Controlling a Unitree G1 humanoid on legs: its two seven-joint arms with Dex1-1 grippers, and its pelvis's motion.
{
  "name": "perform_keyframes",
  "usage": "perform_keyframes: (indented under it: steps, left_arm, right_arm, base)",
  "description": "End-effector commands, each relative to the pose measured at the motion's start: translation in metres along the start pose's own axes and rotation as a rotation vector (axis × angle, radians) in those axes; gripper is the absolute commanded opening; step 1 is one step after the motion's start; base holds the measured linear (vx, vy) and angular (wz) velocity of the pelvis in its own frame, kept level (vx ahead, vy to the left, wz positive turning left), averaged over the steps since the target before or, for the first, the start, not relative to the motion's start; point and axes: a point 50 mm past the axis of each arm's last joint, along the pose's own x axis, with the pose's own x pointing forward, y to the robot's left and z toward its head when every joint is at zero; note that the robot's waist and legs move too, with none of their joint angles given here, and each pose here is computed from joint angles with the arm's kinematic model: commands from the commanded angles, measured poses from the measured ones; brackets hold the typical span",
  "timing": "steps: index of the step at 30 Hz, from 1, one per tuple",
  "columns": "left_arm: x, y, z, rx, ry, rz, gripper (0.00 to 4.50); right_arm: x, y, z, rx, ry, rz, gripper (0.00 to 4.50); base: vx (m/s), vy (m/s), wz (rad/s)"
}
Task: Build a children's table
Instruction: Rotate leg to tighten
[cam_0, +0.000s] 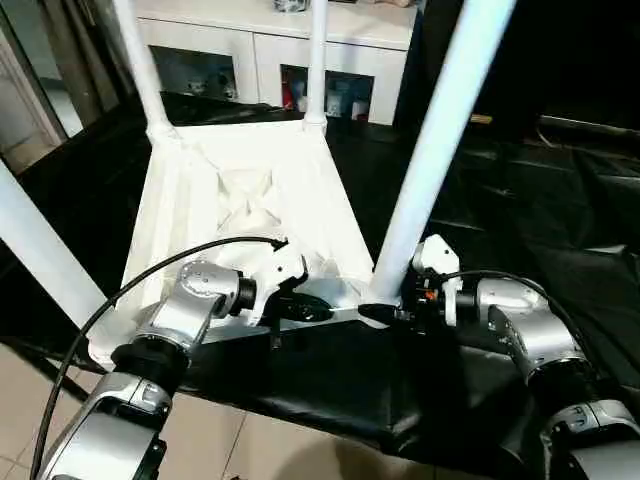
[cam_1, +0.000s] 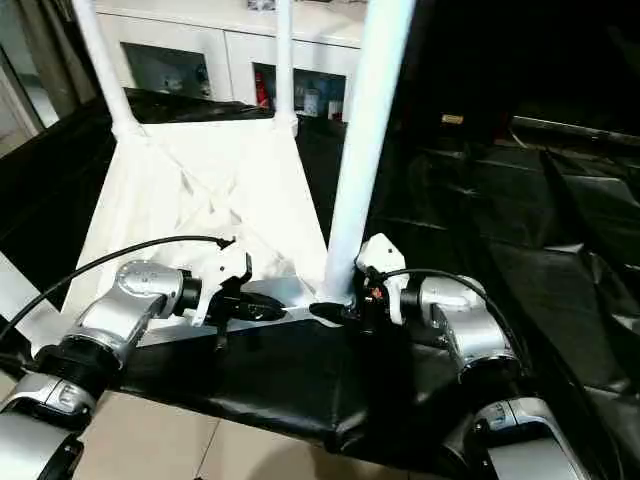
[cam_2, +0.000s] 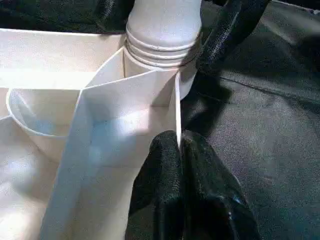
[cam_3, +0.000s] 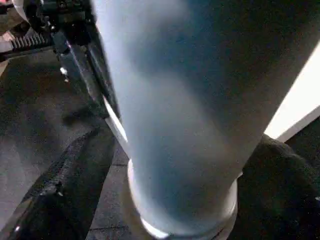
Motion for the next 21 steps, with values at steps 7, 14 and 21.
perform_keyframes:
  steps: [7,14,21]
  left_arm:
    - [0.0,-0.003,0.0,-0.015,-0.032,-0.002,0.0]
    - [0.001,-0.002,0.001,-0.017,-0.036,0.007,0.0]
    - [0.028,0.01,0.005,-0.048,0.008,0.212,0.0]
  right_arm:
    - [0.001,0.003,-0.008,-0.004,0.053,0.019,3.04]
    - [0.002,0.004,-0.009,0.022,0.035,0.01,2.72]
    - [0.028,-0.006,-0.025,0.17,0.048,-0.435,2.68]
  base:
    - [0.0,0.0,0.0]
    - [0.0,0.0,0.0]
    - [0.0,0.0,0.0]
